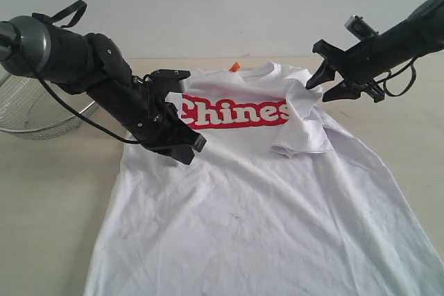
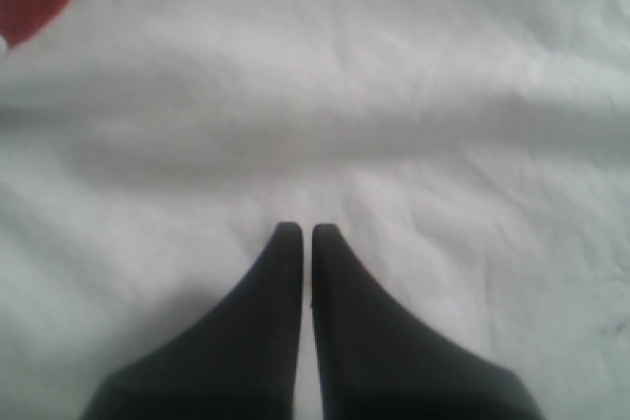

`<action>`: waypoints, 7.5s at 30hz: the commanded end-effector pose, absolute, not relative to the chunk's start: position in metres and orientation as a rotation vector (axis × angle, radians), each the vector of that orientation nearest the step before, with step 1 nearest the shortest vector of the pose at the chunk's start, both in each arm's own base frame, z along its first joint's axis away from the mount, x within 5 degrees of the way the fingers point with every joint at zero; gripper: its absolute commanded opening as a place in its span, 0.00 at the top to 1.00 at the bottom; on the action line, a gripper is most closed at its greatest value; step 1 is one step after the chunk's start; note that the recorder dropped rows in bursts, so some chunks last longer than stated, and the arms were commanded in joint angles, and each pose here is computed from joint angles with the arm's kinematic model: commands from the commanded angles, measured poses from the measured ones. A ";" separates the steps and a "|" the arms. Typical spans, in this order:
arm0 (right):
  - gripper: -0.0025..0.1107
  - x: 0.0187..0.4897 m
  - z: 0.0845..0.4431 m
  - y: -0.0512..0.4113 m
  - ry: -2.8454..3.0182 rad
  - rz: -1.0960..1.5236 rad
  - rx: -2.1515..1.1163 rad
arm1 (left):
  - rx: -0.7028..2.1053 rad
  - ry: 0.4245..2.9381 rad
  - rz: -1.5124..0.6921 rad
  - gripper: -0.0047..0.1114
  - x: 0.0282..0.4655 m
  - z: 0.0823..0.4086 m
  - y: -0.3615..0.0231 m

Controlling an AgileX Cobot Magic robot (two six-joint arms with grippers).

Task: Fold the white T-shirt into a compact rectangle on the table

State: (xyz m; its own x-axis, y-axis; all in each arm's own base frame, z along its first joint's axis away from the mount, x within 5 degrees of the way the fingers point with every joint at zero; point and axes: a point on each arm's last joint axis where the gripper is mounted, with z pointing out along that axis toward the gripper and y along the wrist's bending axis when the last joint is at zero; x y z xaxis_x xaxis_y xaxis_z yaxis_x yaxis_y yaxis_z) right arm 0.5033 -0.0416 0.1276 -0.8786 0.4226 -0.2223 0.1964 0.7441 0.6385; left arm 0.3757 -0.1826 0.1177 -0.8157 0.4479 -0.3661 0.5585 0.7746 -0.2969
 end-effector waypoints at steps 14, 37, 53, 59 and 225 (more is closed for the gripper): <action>0.98 0.509 0.116 -0.035 2.517 1.028 0.487 | 0.781 2.684 -0.576 0.92 0.378 0.119 -0.182; 0.98 0.509 0.162 -0.094 2.391 0.633 0.433 | 0.788 2.693 -0.585 0.92 0.376 0.119 -0.183; 0.98 0.514 0.193 0.037 2.550 0.623 -0.282 | 0.785 2.689 -0.581 0.92 0.377 0.119 -0.183; 0.98 0.510 0.172 0.088 2.600 0.567 -0.439 | 0.785 2.689 -0.581 0.92 0.377 0.119 -0.183; 0.57 0.416 0.136 -0.024 2.764 0.687 -0.035 | 0.968 2.381 -0.688 0.92 0.434 0.140 -0.259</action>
